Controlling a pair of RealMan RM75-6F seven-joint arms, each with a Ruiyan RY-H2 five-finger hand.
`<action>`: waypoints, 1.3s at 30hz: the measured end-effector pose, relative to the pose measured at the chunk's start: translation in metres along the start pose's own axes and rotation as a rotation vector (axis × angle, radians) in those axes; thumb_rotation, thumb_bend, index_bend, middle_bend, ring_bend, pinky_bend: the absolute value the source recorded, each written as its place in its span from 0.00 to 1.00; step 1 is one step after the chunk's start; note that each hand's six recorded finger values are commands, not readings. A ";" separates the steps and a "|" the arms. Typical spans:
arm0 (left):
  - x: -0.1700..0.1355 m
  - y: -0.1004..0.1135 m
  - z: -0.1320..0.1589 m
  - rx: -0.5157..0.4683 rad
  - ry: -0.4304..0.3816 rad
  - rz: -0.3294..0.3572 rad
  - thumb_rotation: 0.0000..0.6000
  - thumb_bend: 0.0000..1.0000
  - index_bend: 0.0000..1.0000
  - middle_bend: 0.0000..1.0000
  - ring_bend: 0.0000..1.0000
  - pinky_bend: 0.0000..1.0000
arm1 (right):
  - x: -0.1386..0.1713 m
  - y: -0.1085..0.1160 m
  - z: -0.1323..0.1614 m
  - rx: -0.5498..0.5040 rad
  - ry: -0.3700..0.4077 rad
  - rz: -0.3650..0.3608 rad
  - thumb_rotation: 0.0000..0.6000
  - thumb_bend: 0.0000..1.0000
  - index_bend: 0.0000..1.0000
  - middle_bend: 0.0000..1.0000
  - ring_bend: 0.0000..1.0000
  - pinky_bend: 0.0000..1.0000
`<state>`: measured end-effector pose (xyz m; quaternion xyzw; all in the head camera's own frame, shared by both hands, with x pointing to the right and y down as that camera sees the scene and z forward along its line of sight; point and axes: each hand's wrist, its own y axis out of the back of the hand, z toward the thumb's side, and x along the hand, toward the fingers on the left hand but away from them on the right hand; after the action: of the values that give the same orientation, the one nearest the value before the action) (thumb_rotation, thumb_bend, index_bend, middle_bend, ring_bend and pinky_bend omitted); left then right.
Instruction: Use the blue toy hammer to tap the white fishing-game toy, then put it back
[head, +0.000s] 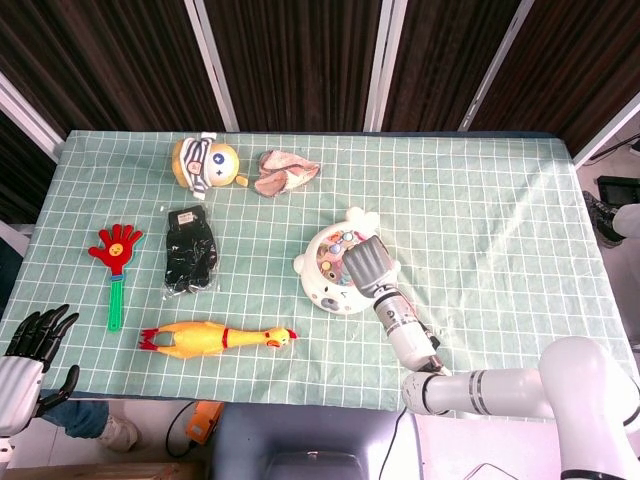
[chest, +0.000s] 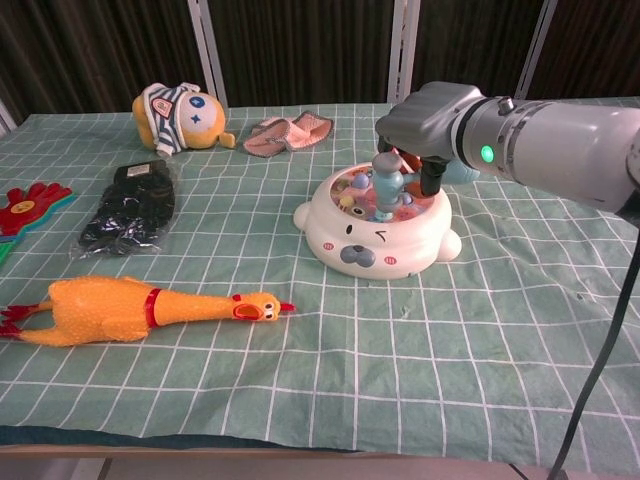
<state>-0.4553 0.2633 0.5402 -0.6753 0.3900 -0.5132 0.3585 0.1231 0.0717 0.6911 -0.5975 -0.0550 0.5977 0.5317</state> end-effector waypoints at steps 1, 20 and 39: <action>0.000 0.000 0.000 -0.001 0.000 0.001 1.00 0.47 0.00 0.00 0.00 0.02 | 0.000 0.001 0.000 -0.005 0.000 -0.003 1.00 0.69 0.94 0.65 0.66 0.64; 0.000 0.002 -0.004 -0.008 0.011 0.002 1.00 0.47 0.00 0.00 0.00 0.02 | -0.015 0.014 -0.007 -0.071 -0.042 -0.046 1.00 0.69 0.94 0.65 0.66 0.64; -0.001 0.004 -0.006 -0.013 0.015 0.003 1.00 0.47 0.00 0.00 0.00 0.02 | -0.023 0.015 -0.009 -0.074 -0.067 -0.042 1.00 0.69 0.94 0.65 0.66 0.64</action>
<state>-0.4615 0.2618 0.5378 -0.6732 0.3969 -0.5153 0.3517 0.1146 0.0441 0.6929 -0.5953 -0.1074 0.6037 0.5193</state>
